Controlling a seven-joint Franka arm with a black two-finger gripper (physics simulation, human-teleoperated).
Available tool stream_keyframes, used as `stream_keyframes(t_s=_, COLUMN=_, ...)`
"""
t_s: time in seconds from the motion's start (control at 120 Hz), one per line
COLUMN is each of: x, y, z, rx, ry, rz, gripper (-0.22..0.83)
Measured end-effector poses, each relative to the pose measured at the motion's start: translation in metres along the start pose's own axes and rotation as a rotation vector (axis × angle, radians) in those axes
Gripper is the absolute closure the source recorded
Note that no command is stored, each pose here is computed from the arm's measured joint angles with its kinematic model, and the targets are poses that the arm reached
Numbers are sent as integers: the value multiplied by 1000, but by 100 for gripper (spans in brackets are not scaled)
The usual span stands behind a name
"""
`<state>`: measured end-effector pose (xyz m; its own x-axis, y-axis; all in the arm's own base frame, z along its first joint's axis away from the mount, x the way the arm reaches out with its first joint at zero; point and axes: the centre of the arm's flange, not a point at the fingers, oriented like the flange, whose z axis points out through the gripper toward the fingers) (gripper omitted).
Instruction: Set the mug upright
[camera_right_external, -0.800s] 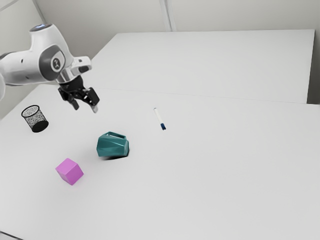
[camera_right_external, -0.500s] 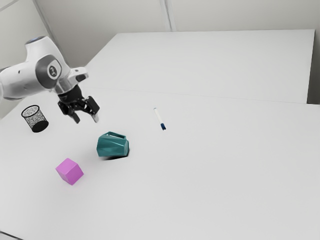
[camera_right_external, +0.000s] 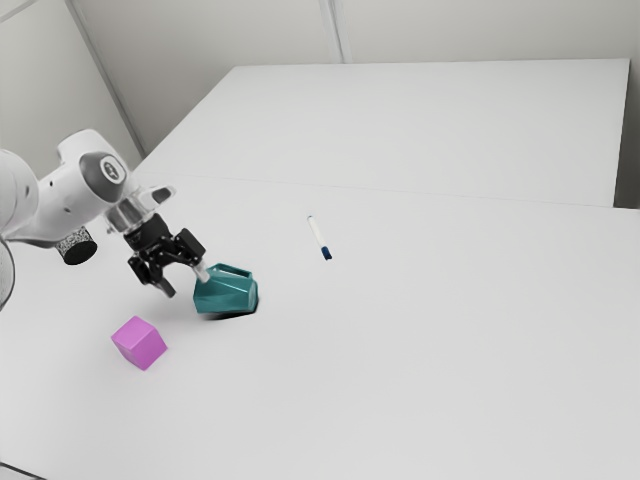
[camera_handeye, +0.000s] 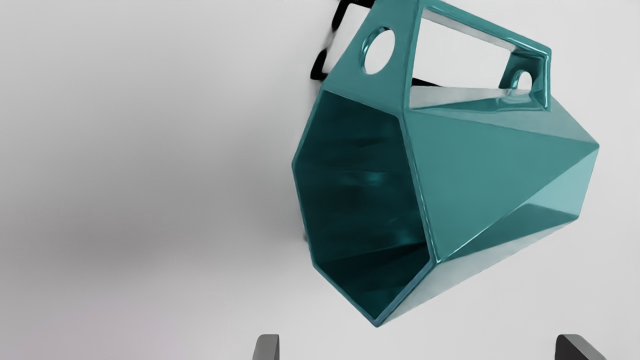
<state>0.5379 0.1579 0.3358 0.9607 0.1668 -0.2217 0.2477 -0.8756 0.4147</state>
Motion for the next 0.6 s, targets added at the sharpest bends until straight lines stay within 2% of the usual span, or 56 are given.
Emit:
stream_keyframes(t_s=0.4, x=26, y=-13, z=12, rx=-227, ry=36, rz=-17, gripper=0)
stream_keyframes(t_s=0.6, x=28, y=-32, z=15, rx=-310, ry=71, rz=-52, gripper=1)
